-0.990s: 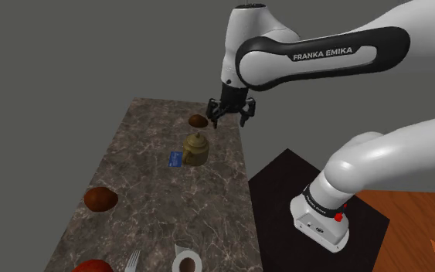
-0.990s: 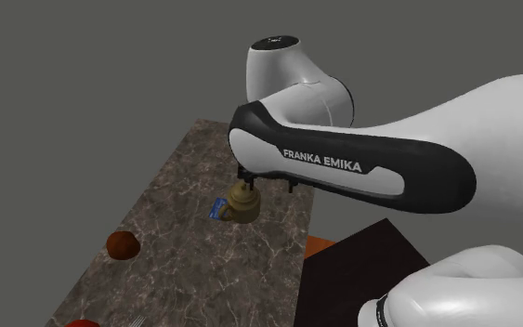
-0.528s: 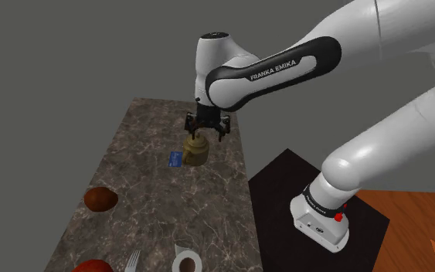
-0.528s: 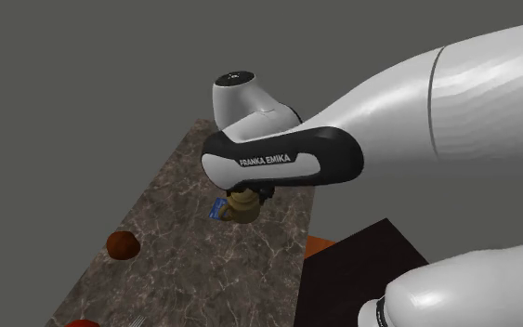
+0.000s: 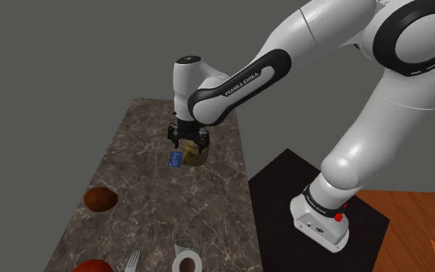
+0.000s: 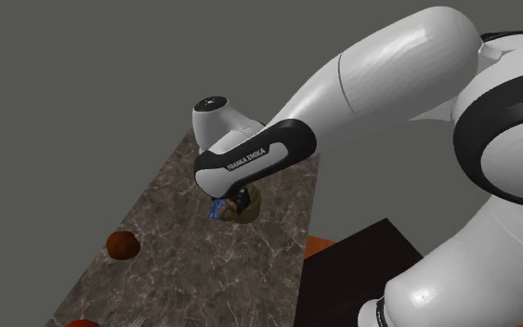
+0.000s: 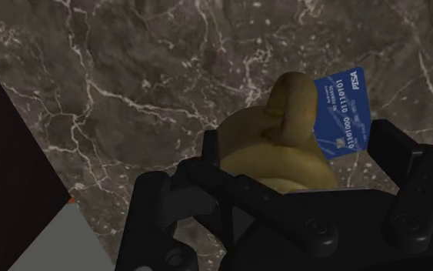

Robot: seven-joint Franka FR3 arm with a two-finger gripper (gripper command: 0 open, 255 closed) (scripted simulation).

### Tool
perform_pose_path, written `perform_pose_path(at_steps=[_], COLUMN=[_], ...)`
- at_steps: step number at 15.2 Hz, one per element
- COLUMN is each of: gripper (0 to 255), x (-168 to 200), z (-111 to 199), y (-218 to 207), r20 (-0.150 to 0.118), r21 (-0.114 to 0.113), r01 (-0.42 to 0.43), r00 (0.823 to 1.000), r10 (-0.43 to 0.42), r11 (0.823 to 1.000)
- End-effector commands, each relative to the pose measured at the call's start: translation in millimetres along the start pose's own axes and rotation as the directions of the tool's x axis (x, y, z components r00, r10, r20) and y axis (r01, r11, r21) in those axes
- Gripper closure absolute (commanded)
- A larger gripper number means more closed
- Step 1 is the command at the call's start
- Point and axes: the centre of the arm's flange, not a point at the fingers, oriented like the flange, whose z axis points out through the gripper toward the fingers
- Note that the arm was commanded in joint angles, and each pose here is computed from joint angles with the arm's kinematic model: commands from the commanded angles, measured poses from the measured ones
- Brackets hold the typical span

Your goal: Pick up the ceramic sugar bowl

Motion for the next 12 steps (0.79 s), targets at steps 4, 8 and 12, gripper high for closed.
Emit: perform_pose_path(at_steps=[4,8,12], gripper=[0,255,255], x=[3,3,2], z=[26,35,35], y=[-3,-3,-3], r20=[0.0,0.0,0.001], r21=[0.001,0.001,0.001], r01=[-0.009,-0.009,-0.009], r00=[1.0,1.0,1.0], r10=[0.009,0.009,0.009], r11=[1.0,1.0,1.0])
